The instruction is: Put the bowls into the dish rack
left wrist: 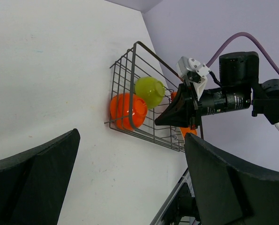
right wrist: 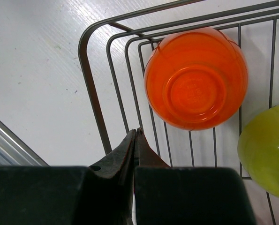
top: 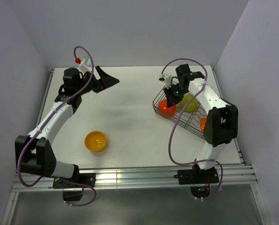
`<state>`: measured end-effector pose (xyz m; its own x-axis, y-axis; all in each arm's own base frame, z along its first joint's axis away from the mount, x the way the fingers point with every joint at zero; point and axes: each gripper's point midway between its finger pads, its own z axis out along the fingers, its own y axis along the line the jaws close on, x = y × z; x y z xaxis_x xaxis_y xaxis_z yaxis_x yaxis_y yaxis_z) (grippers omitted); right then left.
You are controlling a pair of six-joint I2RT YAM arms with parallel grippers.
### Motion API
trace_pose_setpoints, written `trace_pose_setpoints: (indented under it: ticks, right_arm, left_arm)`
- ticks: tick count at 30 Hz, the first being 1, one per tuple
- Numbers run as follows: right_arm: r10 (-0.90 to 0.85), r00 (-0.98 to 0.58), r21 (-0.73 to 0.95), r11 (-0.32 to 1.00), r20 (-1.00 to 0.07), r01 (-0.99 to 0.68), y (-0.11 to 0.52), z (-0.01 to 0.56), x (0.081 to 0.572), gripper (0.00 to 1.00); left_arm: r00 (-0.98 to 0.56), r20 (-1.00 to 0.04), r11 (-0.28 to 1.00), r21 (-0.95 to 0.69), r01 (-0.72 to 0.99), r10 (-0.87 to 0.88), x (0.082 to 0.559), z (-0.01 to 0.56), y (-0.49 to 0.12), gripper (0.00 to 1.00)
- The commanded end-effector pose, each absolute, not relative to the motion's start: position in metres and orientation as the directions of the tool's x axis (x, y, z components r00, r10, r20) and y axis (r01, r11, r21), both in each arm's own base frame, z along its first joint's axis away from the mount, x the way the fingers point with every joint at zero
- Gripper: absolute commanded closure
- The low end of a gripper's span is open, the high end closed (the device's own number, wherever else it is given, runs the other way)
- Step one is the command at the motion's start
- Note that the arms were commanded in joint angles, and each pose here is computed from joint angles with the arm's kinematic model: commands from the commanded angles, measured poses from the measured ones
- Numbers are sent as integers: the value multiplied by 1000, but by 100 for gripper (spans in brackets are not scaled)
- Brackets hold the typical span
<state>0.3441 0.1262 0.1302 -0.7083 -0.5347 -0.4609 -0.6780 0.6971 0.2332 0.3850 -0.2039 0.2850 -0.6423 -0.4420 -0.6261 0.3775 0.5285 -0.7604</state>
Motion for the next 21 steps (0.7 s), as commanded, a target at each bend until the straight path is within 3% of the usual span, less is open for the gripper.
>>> trace_pose_setpoints:
  ticks: [1,14,21]
  right_arm:
    - [-534,-698,218,697,-478,-683,131,129,352,100]
    - [-618,-656,159,664,-433,-731,139,102,354,95]
    - [-647,-632,101,660,-426,-744,136,96,359,67]
  left_arm:
    - [-596,-667,512,-737,441,-447,386,311,-204,1]
    - [-595,-673,521,-731,441,-440,390,314,-204,1]
    - [-597,-669,518,-735,438,-444,392,314,-204,1]
